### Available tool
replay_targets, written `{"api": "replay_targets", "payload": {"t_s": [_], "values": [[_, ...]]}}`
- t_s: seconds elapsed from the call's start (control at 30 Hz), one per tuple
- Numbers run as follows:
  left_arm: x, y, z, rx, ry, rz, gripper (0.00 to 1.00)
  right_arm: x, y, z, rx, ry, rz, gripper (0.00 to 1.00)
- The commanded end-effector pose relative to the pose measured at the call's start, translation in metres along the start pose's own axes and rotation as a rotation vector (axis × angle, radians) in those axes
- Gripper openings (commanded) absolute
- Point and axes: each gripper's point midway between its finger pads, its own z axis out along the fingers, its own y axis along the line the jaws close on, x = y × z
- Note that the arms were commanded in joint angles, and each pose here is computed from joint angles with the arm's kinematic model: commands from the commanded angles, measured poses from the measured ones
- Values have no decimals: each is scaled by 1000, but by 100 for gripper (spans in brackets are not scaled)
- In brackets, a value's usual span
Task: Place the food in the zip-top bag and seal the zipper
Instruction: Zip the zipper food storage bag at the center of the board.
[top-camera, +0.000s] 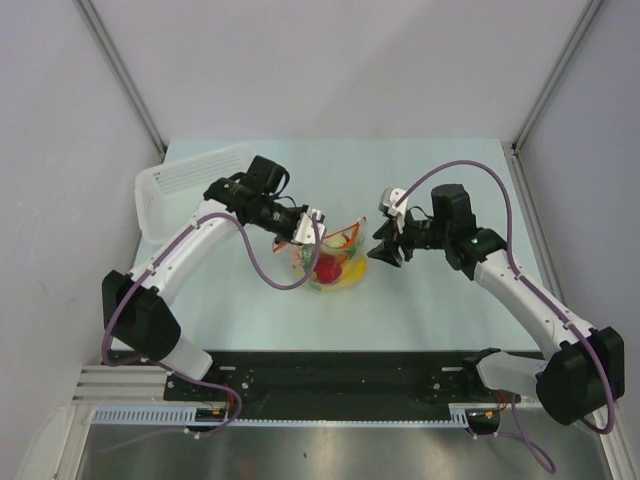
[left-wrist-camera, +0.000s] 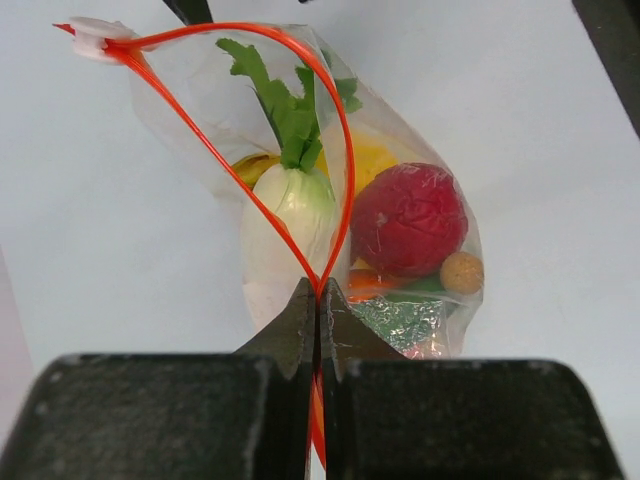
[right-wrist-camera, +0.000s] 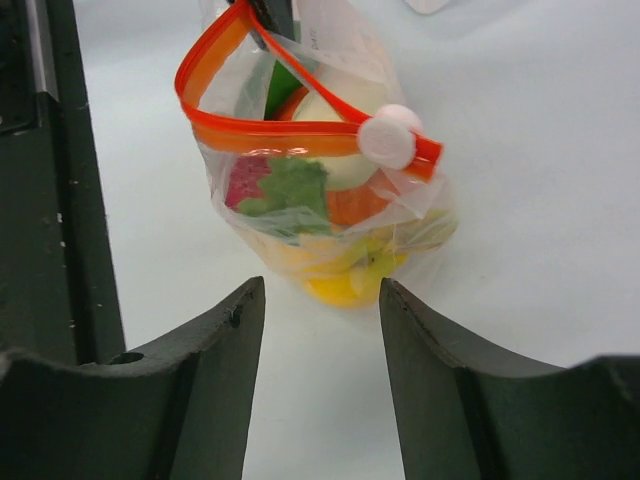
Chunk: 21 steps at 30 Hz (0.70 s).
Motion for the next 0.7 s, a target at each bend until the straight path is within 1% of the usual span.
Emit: {"api": "replay_targets", "payload": {"t_s": [0.0, 0.07, 0.17, 0.27, 0.33, 0.37, 0.43, 0.57, 0.67], "values": [[-23, 15, -3, -62, -90, 128, 0, -27, -9, 4, 47, -104, -176, 55], [-24, 15, -2, -60, -98, 146, 0, -29, -13, 4, 58, -110, -187, 57], [-21, 13, 0, -51, -88, 172, 0, -31, -13, -1, 57, -116, -235, 57], [-18, 9, 1, -45, -77, 209, 0, -32, -17, -9, 71, -124, -242, 59], [-23, 8, 0, -54, -69, 262, 0, -29, -23, -14, 82, -122, -238, 62], [-19, 4, 4, -53, -63, 279, 0, -29, -23, -14, 83, -119, -243, 62], [-26, 6, 3, -89, -60, 340, 0, -28, -23, -13, 78, -119, -241, 63], [-27, 1, 7, -71, -62, 343, 0, -40, -16, -8, 58, -160, -240, 66], [-27, 3, 7, -69, -58, 354, 0, -46, -9, -3, 34, -177, -250, 66]]}}
